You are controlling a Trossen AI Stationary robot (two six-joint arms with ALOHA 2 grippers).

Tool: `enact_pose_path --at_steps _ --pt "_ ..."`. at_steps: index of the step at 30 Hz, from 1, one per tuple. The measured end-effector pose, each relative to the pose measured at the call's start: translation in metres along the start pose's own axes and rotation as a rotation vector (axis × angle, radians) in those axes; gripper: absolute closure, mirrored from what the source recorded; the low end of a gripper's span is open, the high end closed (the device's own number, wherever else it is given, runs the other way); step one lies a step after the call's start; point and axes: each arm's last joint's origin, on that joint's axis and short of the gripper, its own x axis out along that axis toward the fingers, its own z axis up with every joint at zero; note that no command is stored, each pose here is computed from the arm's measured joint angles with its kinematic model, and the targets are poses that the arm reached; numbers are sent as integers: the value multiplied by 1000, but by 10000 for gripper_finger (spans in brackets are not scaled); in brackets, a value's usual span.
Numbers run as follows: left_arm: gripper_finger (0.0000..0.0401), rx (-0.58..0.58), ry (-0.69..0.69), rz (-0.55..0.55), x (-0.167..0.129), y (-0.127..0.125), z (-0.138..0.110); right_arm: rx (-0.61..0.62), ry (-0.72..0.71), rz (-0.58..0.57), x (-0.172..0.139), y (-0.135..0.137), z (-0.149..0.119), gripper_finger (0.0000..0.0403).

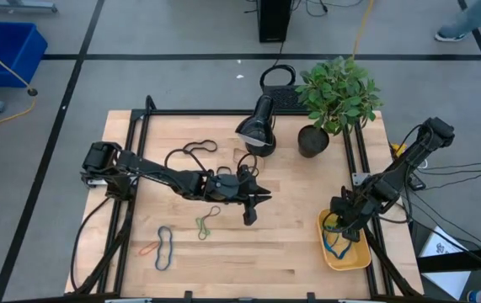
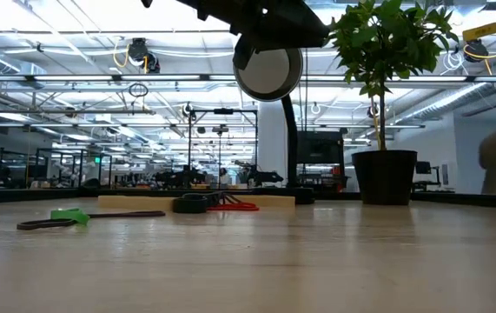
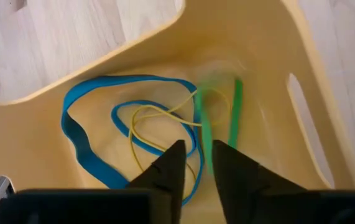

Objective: Pick and place rubber bands into bin
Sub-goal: Put the blue rubber band into the yellow bin

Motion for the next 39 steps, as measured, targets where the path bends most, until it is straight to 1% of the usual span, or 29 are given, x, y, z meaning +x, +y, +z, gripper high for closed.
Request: enact_pose_path --at_steps 3,6,8,12,19,24,26,30,33,35,39 --pt "329 5 22 4 0 0 -2 -1 0 1 0 0 0 284" --pt "329 18 79 17 0 1 -8 -2 2 2 0 0 0 259" --pt "329 31 126 26 -2 2 -12 -2 2 2 0 0 0 247" --pt "329 91 266 53 -6 4 -25 -2 2 3 0 0 0 234" --pt "329 102 510 85 -15 11 -46 -2 -1 6 0 1 0 235" --pt "329 116 621 119 -20 17 -54 -3 -4 5 0 0 0 237" --pt "329 95 656 130 -22 21 -56 -3 -5 4 0 0 0 235" --pt "329 43 737 197 -26 35 -59 -3 -21 -3 0 0 1 234" --pt "329 -17 748 233 -25 44 -59 -2 -48 -18 0 0 2 234" --pt "329 -42 773 210 -26 46 -59 -2 -50 -19 0 0 2 234" --pt "329 -28 897 100 -33 40 -66 0 -49 -18 0 0 2 237"
